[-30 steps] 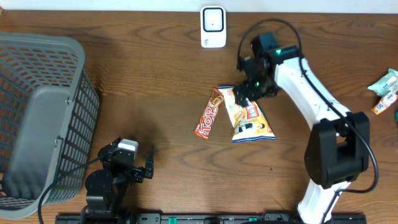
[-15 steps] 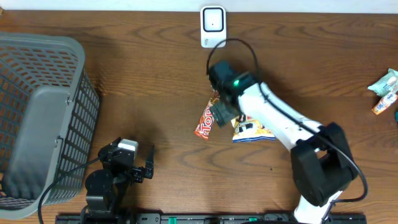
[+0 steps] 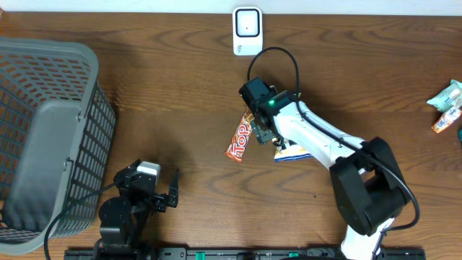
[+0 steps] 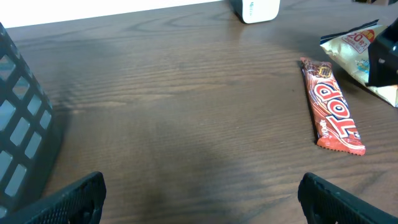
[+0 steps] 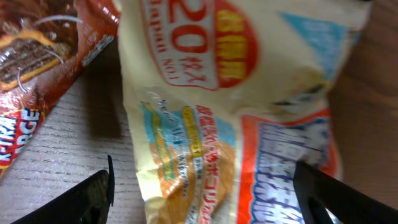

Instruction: Scan the item barcode

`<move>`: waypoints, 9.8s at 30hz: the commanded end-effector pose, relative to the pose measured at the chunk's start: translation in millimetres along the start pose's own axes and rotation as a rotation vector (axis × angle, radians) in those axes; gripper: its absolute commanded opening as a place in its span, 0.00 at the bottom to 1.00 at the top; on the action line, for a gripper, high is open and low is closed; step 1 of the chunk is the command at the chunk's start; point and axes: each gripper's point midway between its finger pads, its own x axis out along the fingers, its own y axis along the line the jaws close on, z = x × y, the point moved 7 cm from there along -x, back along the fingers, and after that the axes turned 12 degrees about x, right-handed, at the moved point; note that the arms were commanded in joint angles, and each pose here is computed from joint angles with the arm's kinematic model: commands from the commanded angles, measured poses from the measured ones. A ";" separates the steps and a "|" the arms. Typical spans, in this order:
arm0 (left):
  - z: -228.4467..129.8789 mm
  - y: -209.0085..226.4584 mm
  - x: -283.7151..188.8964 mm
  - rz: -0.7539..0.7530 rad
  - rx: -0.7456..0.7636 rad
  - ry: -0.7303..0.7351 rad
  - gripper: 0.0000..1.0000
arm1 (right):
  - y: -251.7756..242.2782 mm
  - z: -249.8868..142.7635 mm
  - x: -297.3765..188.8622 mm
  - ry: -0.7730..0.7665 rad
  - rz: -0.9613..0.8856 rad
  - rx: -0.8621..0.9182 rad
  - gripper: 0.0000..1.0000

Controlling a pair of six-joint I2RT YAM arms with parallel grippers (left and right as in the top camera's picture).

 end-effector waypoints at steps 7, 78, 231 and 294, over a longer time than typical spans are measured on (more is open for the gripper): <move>-7.4 -2.0 1.8 -0.008 0.010 0.027 0.98 | 12.5 -43.8 85.6 0.251 -0.103 -0.096 0.83; -7.4 -2.0 1.8 -0.008 0.010 0.027 0.98 | 60.9 -80.7 -8.6 0.463 0.527 -0.336 0.01; -7.4 -2.0 1.8 -0.008 0.010 0.027 0.98 | -217.4 109.4 31.5 0.234 -0.492 0.774 0.01; -7.4 -2.0 1.8 -0.007 0.010 0.027 0.98 | -17.5 110.4 -154.8 0.139 0.758 0.274 0.93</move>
